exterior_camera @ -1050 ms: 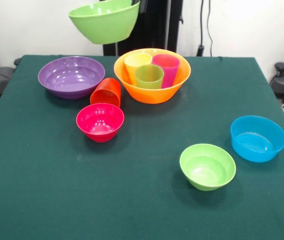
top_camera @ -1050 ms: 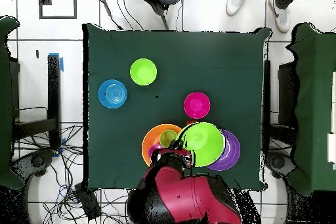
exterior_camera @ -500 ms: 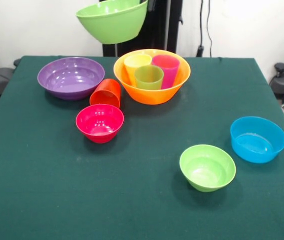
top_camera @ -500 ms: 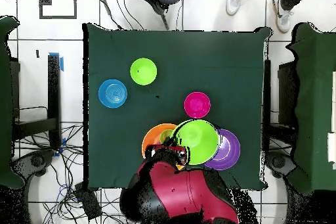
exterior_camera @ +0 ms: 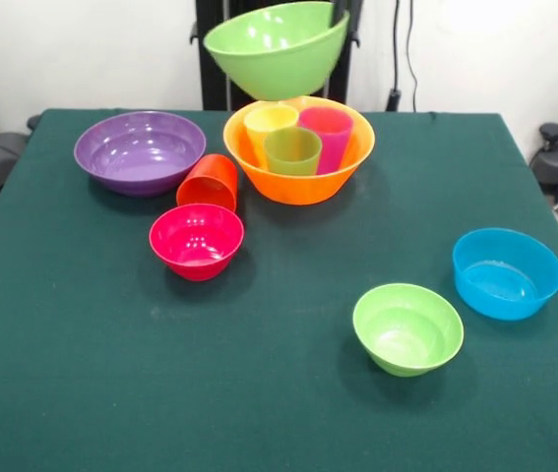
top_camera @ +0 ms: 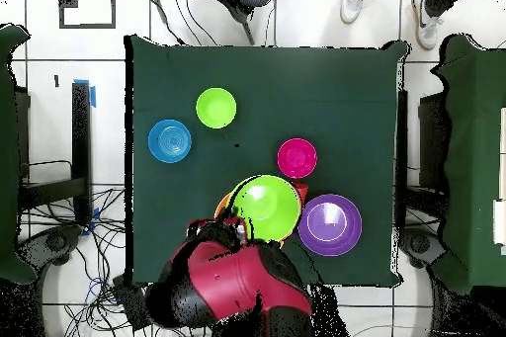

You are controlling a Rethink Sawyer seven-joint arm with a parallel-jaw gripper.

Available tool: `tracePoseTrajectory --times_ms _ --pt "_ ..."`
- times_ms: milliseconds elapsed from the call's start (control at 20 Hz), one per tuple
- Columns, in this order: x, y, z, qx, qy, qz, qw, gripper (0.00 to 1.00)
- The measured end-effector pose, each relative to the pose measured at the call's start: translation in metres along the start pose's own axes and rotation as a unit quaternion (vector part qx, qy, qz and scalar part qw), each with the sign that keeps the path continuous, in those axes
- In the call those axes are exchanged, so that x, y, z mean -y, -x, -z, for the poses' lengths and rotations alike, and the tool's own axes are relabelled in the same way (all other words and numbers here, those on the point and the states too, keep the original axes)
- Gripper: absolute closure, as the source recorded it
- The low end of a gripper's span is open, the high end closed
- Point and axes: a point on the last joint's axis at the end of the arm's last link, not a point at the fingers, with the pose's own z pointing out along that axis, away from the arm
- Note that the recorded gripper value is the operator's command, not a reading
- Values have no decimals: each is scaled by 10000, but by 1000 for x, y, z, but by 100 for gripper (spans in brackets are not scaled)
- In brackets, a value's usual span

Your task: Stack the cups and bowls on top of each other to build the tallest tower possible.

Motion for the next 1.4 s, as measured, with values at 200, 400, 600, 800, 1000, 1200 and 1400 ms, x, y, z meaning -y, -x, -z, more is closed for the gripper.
tracePoseTrajectory --times_ms 200,400,600,800,1000,1200,1400 --pt "-17 -3 -3 -26 16 224 9997 100" --pt "-34 -14 -8 -115 3 434 9990 100" --pt "-40 -25 -12 -230 -46 515 9984 100" --pt "-41 -37 -17 -353 -194 622 9973 100" --pt "-43 -45 -19 -409 -327 763 9957 100" --pt "-45 -52 -20 -458 -469 911 9937 100" --pt "-47 -59 -23 -473 -588 1021 9919 100"
